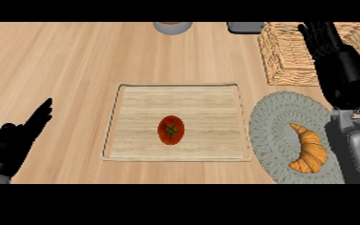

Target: Pick the croissant from the placemat and place it in the basket

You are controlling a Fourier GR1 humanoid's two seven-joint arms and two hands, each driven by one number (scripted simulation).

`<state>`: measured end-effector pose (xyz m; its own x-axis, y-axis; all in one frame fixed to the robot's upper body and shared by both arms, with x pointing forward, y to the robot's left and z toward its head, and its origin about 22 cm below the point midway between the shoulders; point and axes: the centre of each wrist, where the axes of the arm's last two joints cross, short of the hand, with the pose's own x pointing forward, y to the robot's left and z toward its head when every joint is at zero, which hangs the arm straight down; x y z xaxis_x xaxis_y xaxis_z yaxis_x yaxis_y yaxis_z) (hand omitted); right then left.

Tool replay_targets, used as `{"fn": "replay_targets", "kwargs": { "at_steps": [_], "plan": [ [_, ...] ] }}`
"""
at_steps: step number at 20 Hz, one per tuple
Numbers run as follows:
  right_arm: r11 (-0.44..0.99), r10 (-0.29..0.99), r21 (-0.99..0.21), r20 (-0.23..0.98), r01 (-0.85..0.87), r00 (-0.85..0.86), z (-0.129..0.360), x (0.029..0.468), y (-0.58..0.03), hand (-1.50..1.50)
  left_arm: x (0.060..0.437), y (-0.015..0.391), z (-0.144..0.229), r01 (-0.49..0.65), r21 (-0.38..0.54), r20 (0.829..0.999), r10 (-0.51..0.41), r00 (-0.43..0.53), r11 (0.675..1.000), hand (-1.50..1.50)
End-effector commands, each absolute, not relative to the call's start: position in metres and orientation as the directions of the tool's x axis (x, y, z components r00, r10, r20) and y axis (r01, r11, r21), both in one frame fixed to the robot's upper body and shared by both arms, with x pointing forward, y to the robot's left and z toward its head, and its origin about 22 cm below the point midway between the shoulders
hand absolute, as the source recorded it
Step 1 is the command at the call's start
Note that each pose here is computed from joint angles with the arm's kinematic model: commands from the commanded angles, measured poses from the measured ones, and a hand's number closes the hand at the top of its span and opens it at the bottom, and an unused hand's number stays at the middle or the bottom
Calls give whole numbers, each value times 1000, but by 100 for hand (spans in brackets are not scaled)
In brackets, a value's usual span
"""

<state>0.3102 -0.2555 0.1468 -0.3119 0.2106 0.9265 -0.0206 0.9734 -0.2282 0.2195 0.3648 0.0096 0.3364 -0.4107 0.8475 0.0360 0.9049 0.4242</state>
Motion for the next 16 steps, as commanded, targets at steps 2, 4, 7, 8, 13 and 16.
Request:
{"fn": "replay_targets", "kwargs": {
  "at_steps": [2,4,7,8,13,16],
  "plan": [
    [991,50,-97,906,-91,-420,153,309,-317,150,231,355,17,-32,389,891,-368,268,920,0],
    [988,-58,-12,890,-151,-453,136,302,-344,150,249,351,41,-83,308,935,-285,211,948,0],
    [815,201,-453,806,-361,-557,168,299,-328,150,256,336,35,-79,232,960,-215,182,969,0],
    [808,111,-383,845,-447,-523,136,293,-331,150,262,332,41,-80,202,968,-187,165,976,0],
    [802,172,-500,716,-326,-676,65,255,-296,-150,277,322,34,-71,180,970,-165,179,981,0],
    [836,269,-514,691,-194,-671,84,246,-265,-150,287,331,40,-80,169,971,-152,184,982,0]
  ]
}}
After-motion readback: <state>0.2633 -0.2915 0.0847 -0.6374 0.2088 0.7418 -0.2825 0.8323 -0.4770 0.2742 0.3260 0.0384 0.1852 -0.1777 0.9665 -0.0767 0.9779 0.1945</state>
